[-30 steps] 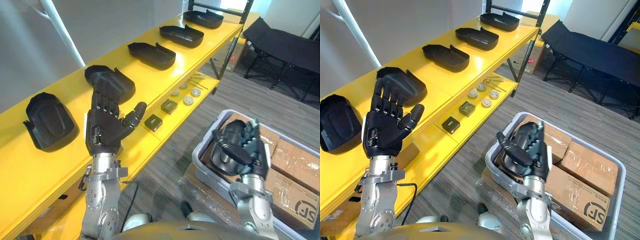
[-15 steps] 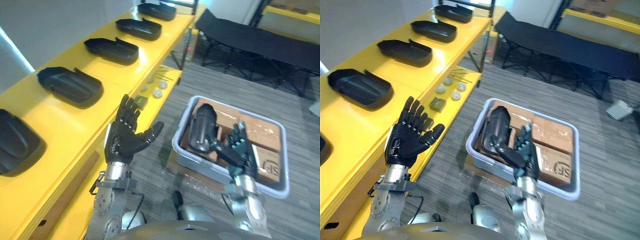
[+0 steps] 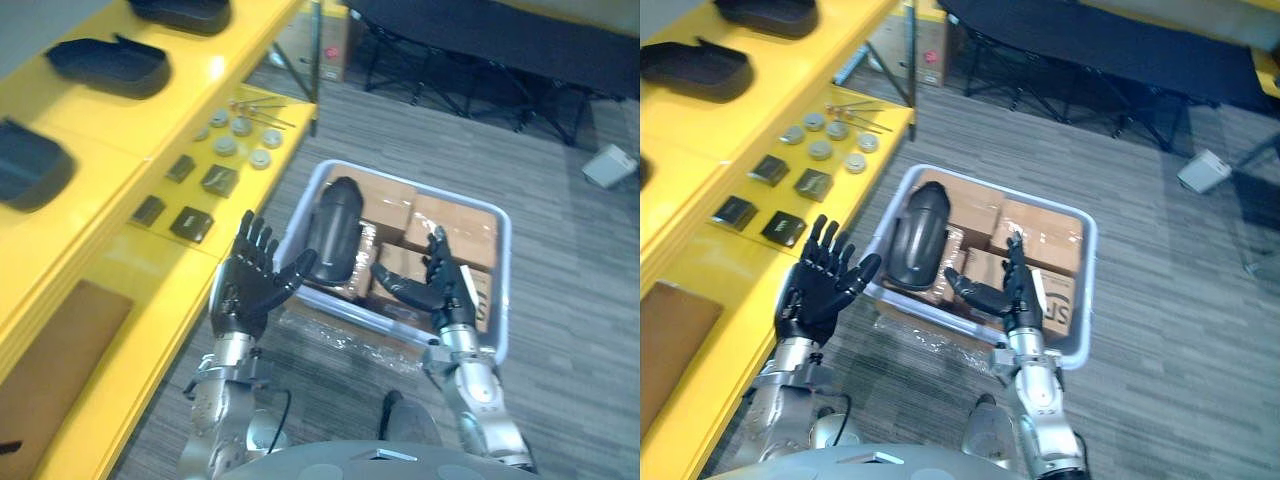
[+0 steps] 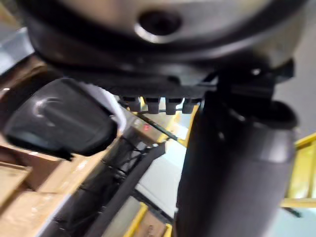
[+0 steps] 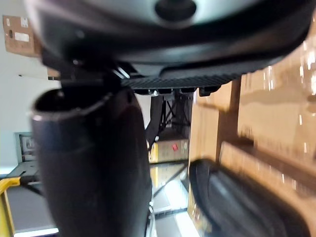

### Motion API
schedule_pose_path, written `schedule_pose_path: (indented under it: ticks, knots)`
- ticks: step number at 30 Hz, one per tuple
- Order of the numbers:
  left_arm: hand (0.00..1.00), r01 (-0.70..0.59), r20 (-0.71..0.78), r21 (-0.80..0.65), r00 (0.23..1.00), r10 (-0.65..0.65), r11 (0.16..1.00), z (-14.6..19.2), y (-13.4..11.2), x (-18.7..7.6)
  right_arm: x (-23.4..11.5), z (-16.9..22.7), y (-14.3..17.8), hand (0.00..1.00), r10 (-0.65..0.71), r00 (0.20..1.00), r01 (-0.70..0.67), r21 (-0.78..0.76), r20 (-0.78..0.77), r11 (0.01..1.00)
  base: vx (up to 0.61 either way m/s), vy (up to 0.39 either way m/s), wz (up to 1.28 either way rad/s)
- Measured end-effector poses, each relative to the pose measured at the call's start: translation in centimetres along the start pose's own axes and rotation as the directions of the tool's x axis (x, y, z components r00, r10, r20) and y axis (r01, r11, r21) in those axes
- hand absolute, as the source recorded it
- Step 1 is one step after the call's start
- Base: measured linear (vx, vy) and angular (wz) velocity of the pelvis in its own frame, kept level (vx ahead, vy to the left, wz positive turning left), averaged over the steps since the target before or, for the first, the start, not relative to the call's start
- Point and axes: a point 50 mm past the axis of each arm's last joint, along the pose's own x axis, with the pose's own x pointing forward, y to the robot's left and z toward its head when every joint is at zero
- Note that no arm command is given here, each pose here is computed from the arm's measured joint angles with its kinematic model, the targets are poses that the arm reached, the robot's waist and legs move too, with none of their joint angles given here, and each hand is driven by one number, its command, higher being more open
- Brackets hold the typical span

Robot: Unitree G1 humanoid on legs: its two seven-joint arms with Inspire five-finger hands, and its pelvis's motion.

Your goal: Walk over and take three plastic housings, then place them on the shelf

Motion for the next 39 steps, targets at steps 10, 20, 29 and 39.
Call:
schedule_pose_path:
  ticks: [10, 20, 29, 39]
  knots:
    - [1.00, -0.225, -0.344, 0.363, 0.870, 0.354, 0.904, -7.5, 7.3, -3.9, 0.0, -0.1, -3.9, 1.00, -0.071, 0.997, 0.068, -0.065, -0.042, 0.996, 0.02, -0.032, -0.13]
    - [1.00, -0.454, -0.039, 0.658, 0.776, 0.629, 0.601, -4.9, 11.7, -4.7, 4.4, -4.1, 4.1, 1.00, -0.048, 0.970, 0.041, -0.036, -0.238, 0.998, -0.09, 0.113, 0.15]
    - [1.00, -0.337, -0.178, 0.637, 0.810, 0.558, 0.693, -6.9, 11.6, -5.1, 13.3, 3.2, 2.1, 1.00, -0.258, 0.963, 0.244, -0.156, -0.074, 0.957, -0.05, -0.003, 0.11]
    - [1.00, -0.378, -0.173, 0.554, 0.819, 0.547, 0.742, -6.8, 11.6, -4.4, 15.8, 5.5, 0.1, 1.00, -0.352, 0.929, 0.313, -0.266, -0.113, 0.912, 0.00, -0.009, 0.06]
